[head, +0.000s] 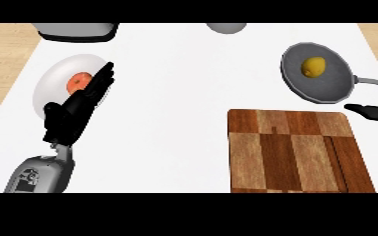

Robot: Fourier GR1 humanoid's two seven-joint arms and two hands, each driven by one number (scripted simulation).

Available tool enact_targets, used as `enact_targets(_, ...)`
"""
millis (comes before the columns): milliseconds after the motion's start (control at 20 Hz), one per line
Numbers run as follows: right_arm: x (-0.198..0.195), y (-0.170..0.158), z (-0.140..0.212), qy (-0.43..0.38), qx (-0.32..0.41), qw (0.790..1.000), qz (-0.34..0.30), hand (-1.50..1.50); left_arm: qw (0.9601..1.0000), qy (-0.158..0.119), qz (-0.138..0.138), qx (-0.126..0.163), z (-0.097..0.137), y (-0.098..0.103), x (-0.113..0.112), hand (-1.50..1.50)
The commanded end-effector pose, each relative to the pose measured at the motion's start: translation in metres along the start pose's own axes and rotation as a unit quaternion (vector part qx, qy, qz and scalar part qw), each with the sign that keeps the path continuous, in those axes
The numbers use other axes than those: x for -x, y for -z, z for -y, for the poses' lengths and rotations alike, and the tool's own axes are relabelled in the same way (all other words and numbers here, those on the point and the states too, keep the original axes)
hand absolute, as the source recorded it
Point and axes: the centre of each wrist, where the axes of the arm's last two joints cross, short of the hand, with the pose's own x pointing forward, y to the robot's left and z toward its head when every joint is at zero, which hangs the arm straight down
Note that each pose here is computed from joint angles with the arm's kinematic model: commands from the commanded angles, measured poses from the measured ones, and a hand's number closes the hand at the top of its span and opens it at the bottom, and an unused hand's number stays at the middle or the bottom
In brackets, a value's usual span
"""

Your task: Pick the lemon from the cutting board and place it in the pan

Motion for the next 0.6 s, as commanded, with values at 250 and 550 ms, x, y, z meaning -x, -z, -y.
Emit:
enact_targets(250,0.021,-0.041,0.018,0.027,-0.011,0.999,0.013,-1.5,1.0,-0.005,-0.002,-0.003,0.006,-0.013,-0.001,0.0)
enact_targets(550,0.043,-0.081,0.013,0.029,-0.023,0.999,0.022,-1.5,0.9999,-0.008,-0.004,-0.014,-0.011,0.0,-0.005,0.0)
